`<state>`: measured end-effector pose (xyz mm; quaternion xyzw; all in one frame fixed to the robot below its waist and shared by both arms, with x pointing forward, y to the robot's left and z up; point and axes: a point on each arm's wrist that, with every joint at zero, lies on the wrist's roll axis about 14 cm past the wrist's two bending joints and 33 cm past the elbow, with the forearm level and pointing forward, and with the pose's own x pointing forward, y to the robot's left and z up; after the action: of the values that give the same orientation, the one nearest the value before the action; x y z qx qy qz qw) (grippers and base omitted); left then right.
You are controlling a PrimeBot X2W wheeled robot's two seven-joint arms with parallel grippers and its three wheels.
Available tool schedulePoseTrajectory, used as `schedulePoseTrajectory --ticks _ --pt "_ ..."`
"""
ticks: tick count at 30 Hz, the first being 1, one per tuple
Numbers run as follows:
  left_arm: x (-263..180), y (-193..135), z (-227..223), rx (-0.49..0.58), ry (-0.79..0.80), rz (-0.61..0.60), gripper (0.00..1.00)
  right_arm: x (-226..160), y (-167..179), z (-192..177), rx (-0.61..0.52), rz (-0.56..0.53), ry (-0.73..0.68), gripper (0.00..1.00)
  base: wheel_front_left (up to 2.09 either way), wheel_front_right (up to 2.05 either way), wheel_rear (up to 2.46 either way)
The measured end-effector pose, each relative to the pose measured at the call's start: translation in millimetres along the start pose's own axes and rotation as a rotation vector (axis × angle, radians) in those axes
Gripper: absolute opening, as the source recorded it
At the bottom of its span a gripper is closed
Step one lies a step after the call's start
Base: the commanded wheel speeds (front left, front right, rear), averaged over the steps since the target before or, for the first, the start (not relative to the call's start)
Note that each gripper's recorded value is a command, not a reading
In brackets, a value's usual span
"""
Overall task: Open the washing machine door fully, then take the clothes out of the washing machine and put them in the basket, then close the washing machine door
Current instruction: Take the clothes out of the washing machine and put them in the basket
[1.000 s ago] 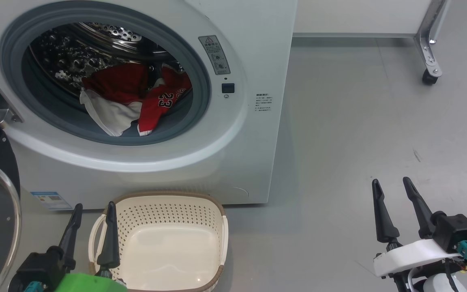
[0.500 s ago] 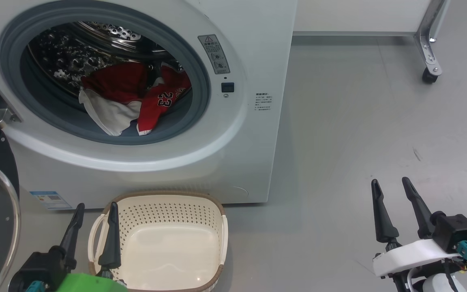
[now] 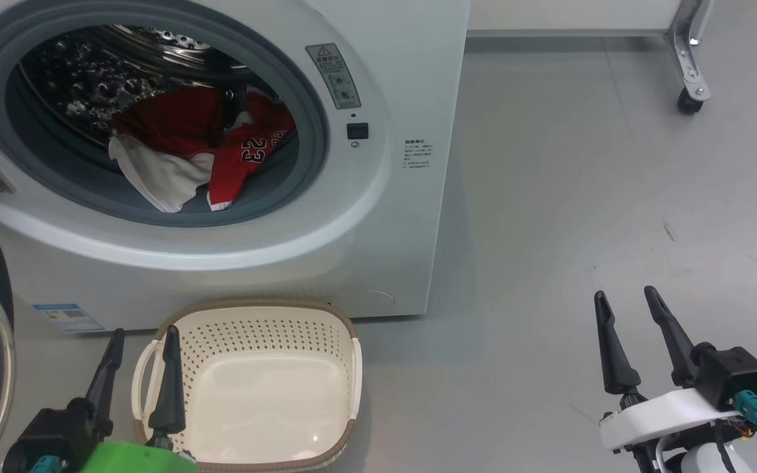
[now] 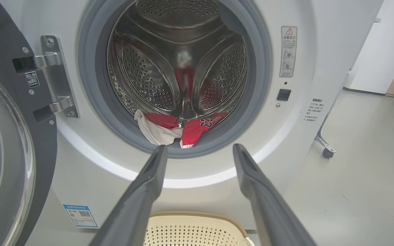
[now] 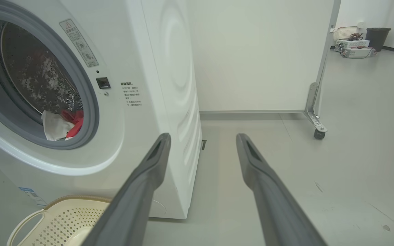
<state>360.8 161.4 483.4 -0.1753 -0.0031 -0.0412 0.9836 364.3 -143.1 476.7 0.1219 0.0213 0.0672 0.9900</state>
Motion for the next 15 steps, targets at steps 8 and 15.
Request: schedulePoseTrajectory --ticks 8,15 --pt "12.9 7.2 -19.4 0.023 0.065 -0.003 1.00 1.2 -9.4 -12.1 -0.001 -0.029 0.037 1.00 0.00 0.00 0.00" --pt "52.9 10.2 -21.3 0.095 0.085 -0.053 1.00 8.6 -17.5 -17.2 -0.006 -0.052 0.050 1.00 0.00 0.00 0.00"
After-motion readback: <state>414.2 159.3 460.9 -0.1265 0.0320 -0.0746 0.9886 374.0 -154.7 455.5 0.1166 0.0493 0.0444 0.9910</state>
